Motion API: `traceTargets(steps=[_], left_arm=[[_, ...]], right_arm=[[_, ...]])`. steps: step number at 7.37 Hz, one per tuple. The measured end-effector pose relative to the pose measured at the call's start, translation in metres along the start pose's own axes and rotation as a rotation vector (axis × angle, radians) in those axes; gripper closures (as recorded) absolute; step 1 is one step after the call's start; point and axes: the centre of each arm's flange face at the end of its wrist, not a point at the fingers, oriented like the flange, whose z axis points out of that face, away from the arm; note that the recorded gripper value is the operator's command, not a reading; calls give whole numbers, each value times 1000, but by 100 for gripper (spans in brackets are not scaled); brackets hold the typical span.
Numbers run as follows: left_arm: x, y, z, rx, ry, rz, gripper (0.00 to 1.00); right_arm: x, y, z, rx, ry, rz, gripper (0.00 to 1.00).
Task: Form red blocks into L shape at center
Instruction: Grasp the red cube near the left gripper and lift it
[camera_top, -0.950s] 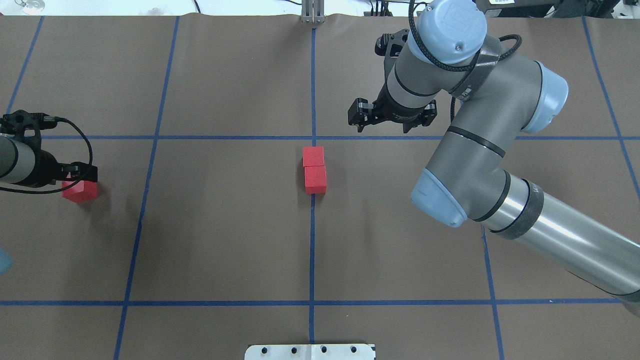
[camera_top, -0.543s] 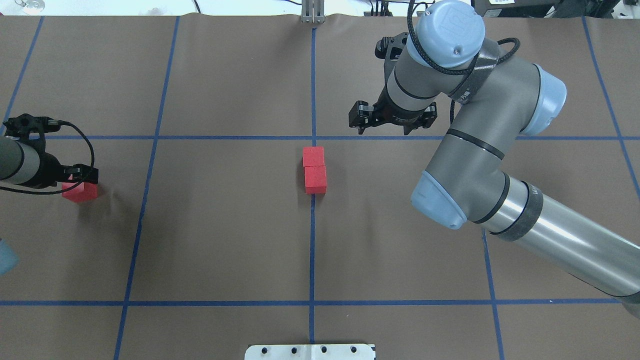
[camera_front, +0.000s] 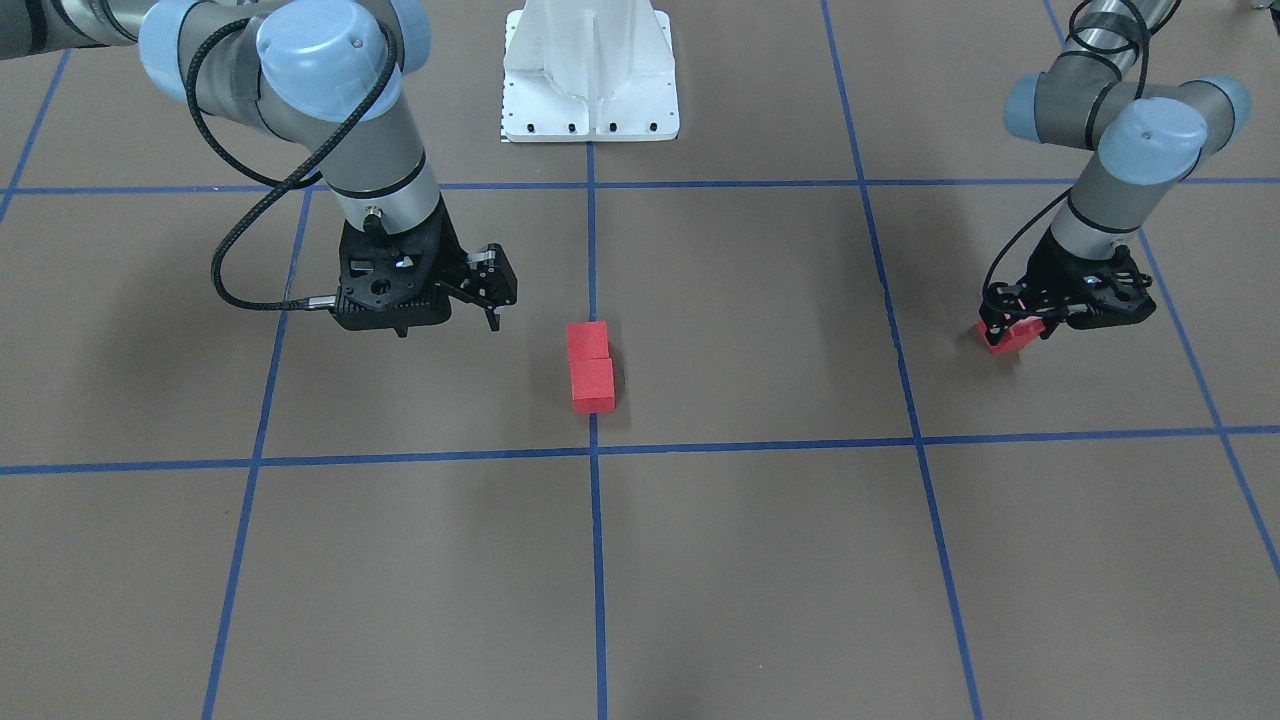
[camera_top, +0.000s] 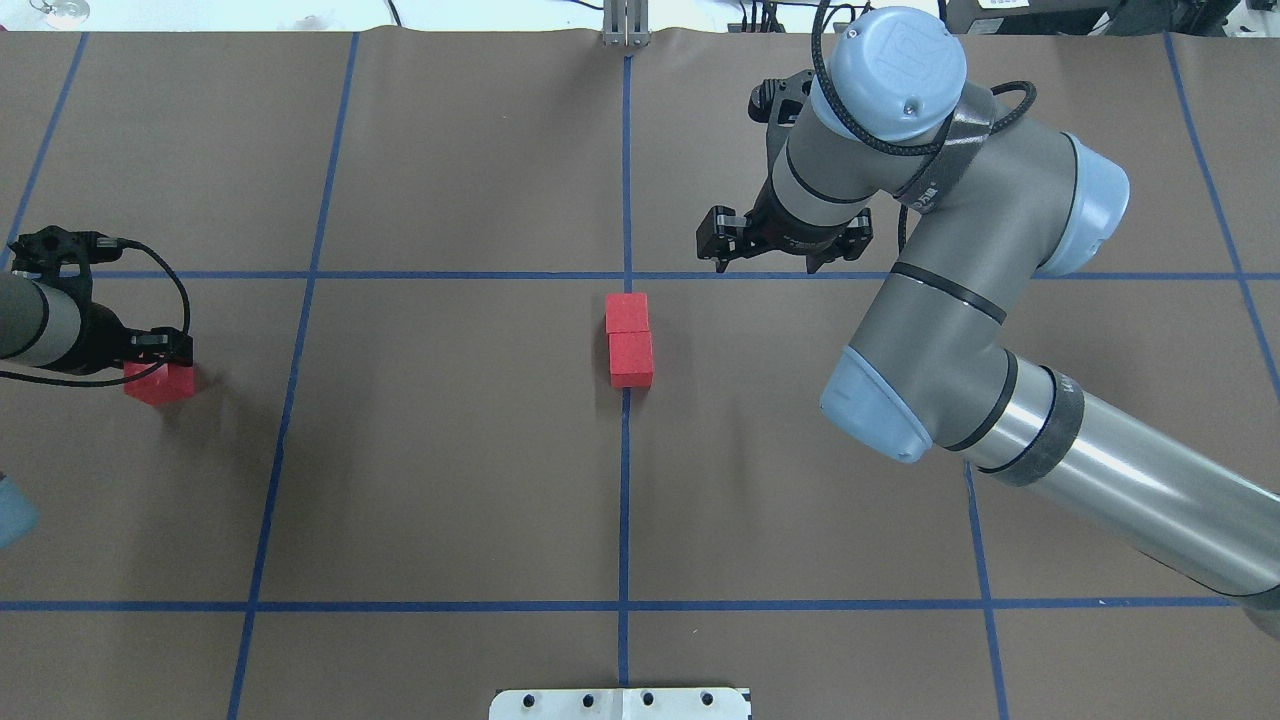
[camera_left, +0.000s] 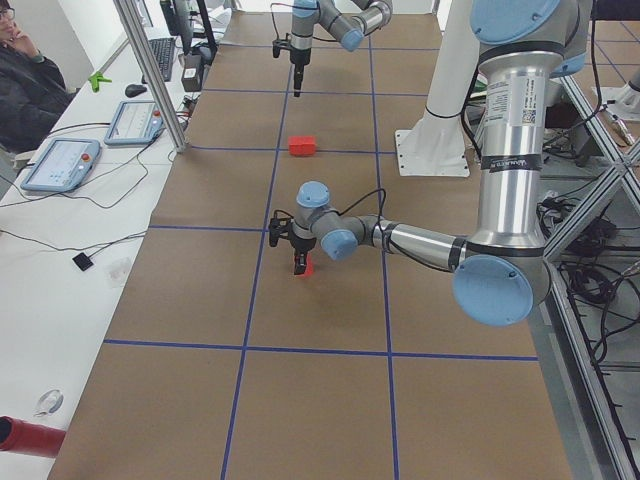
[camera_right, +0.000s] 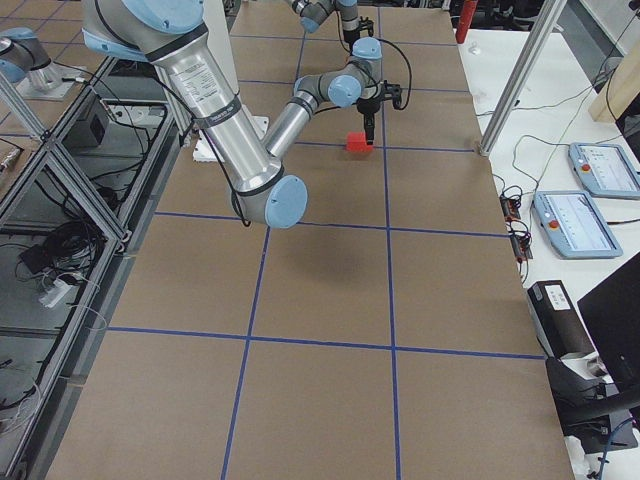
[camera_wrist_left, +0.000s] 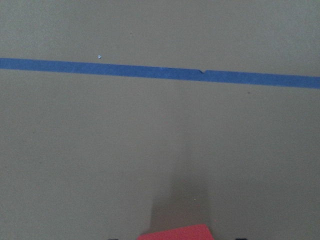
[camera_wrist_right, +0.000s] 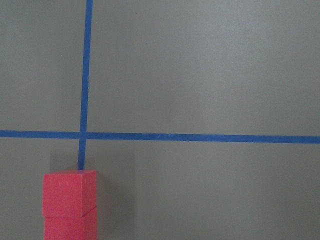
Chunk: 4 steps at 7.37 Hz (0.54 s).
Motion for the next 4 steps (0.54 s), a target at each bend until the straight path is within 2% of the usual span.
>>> traceTargets(steps=[2,4], left_arm=[[4,3,-18,-21,-13,-17,100],[40,-24,-40,-54,-62,-66,100]], right_arm=[[-1,0,-2,1,-3,-1,1],[10,-7,-8,10,-4,6,1]])
